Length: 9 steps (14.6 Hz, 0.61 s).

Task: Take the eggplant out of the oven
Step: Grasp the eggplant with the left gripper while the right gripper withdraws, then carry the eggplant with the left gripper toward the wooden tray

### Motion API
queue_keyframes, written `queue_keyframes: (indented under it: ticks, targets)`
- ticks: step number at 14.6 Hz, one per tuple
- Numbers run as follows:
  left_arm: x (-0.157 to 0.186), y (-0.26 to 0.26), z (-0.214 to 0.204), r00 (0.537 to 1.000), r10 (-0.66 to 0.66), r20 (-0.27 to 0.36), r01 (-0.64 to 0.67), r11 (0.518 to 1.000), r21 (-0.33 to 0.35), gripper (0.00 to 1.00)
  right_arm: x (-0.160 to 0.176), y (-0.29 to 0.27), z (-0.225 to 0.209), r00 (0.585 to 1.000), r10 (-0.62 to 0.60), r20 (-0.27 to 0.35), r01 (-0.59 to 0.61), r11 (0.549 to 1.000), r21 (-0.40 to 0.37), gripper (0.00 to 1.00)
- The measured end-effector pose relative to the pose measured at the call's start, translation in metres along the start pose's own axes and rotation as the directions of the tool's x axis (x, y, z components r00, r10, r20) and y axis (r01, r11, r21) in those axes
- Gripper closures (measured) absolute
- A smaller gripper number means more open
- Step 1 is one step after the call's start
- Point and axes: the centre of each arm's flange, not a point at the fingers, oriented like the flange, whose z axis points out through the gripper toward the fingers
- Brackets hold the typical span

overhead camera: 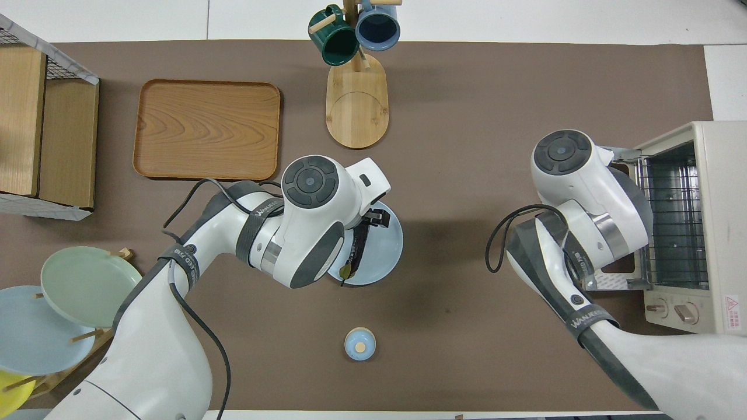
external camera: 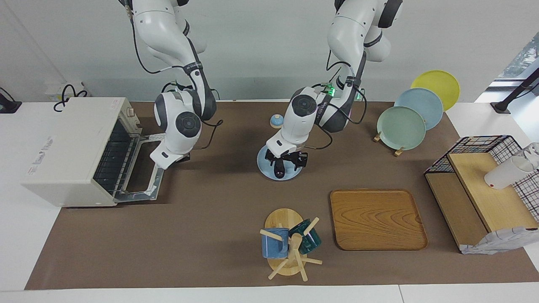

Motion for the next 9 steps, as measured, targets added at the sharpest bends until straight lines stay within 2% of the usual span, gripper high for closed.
queue_keyframes:
  ticks: [4, 8, 9]
  targets:
    - [-0.006, 0.001, 0.009, 1.000, 0.006, 0.006, -0.006, 1.000, 0.003, 0.04, -0.032, 0.071, -0.040, 0.999, -0.038, -0.030, 0.038, 0.999, 0.032, 0.99]
    - [-0.007, 0.002, 0.010, 1.000, 0.006, 0.007, -0.006, 1.000, 0.004, 0.09, -0.057, 0.148, -0.042, 0.999, -0.027, -0.031, 0.027, 1.000, 0.009, 0.99]
    - [-0.007, 0.002, 0.010, 1.000, 0.006, 0.007, -0.006, 1.000, 0.004, 0.09, -0.058, 0.151, -0.042, 0.999, -0.032, -0.034, 0.033, 0.999, 0.025, 0.99]
